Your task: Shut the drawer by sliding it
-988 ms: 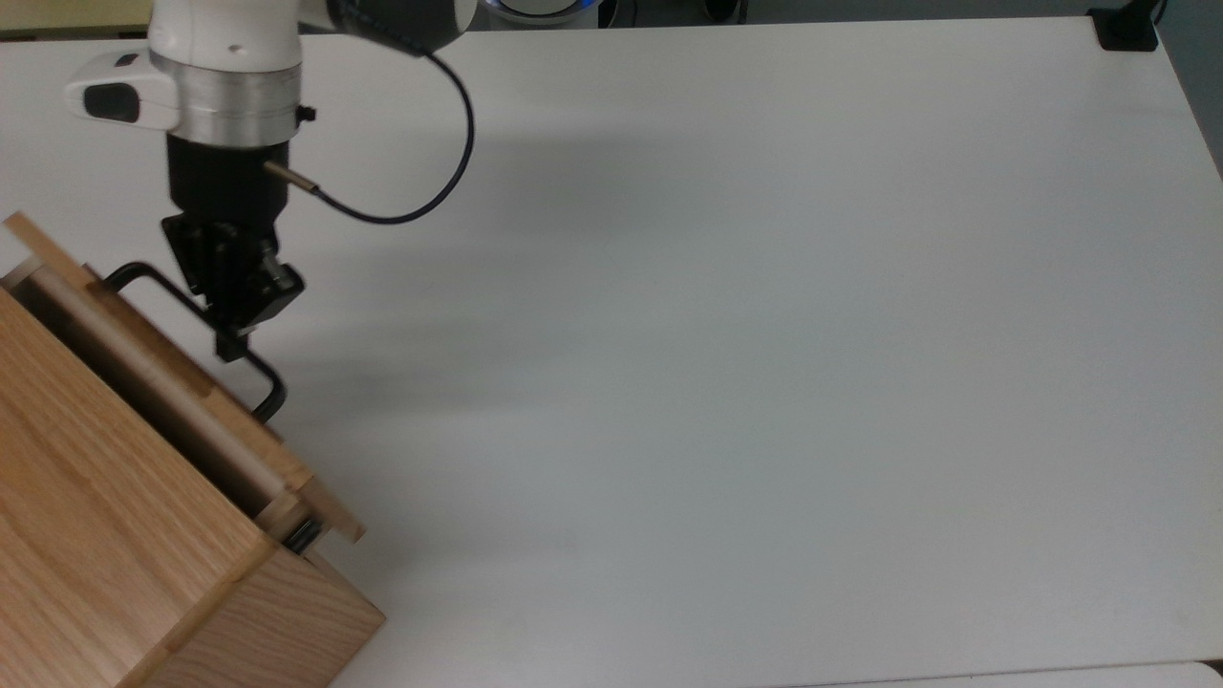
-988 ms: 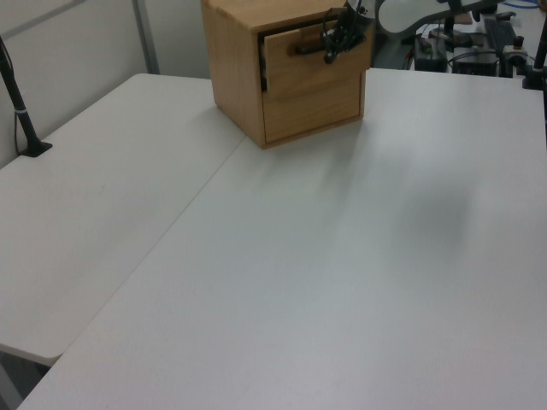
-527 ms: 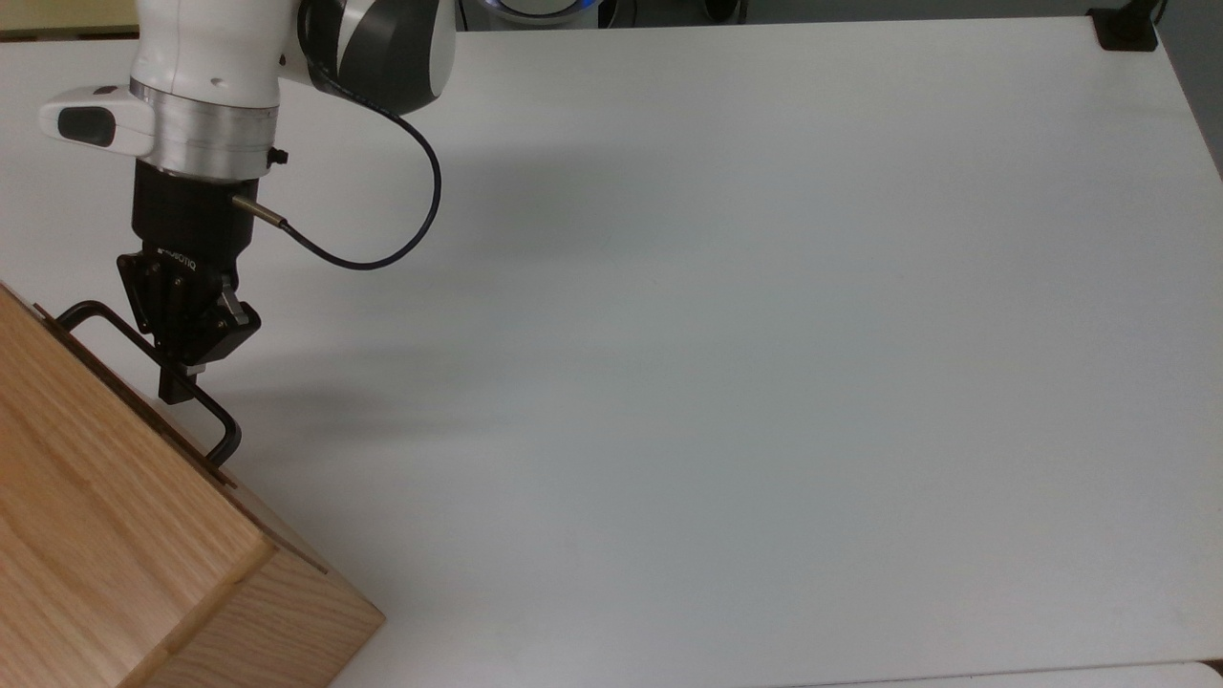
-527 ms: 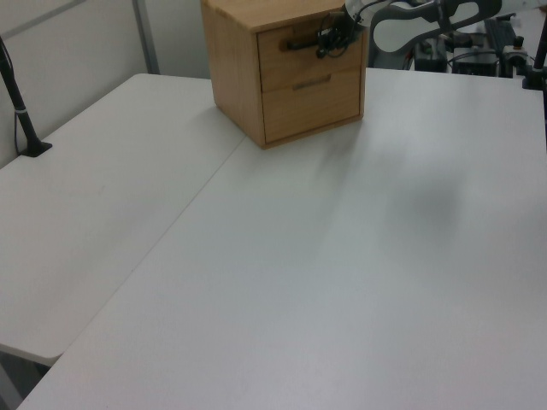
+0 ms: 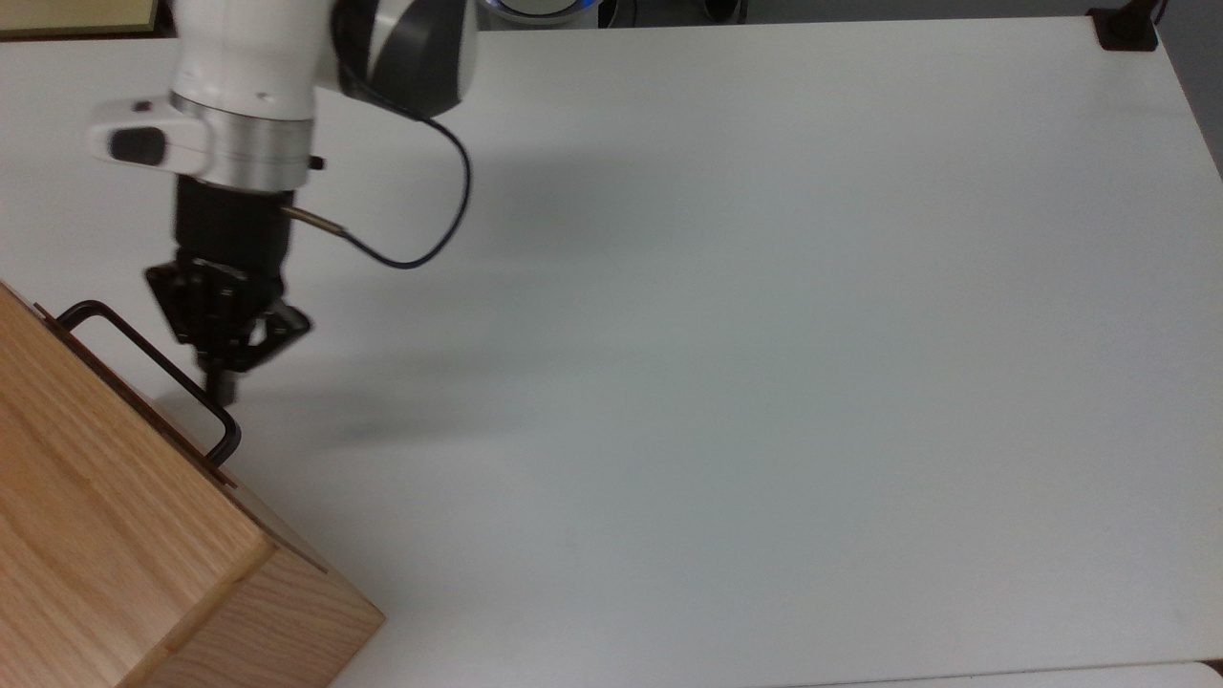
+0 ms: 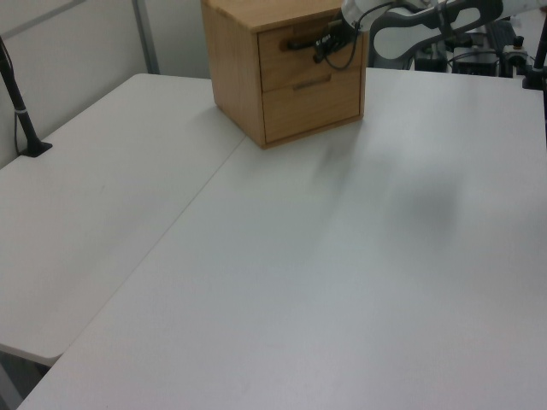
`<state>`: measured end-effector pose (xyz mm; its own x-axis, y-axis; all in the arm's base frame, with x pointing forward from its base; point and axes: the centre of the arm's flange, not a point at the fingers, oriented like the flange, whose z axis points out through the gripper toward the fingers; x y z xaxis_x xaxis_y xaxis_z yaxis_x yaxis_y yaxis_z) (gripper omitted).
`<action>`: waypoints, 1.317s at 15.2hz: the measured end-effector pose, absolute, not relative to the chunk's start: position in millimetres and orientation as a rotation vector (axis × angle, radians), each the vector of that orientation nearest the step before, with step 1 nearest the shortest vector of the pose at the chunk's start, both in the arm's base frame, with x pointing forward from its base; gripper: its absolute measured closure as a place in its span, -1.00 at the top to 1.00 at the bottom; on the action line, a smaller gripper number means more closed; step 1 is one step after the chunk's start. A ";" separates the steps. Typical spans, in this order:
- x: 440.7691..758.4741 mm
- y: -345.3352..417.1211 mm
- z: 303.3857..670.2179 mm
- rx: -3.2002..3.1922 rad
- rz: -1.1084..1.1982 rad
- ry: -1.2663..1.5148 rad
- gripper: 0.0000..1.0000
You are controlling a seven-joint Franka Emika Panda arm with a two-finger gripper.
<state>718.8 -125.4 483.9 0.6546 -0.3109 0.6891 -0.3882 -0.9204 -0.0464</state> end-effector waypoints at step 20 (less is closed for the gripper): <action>569.7 23.9 560.8 3.065 0.018 -0.050 -0.92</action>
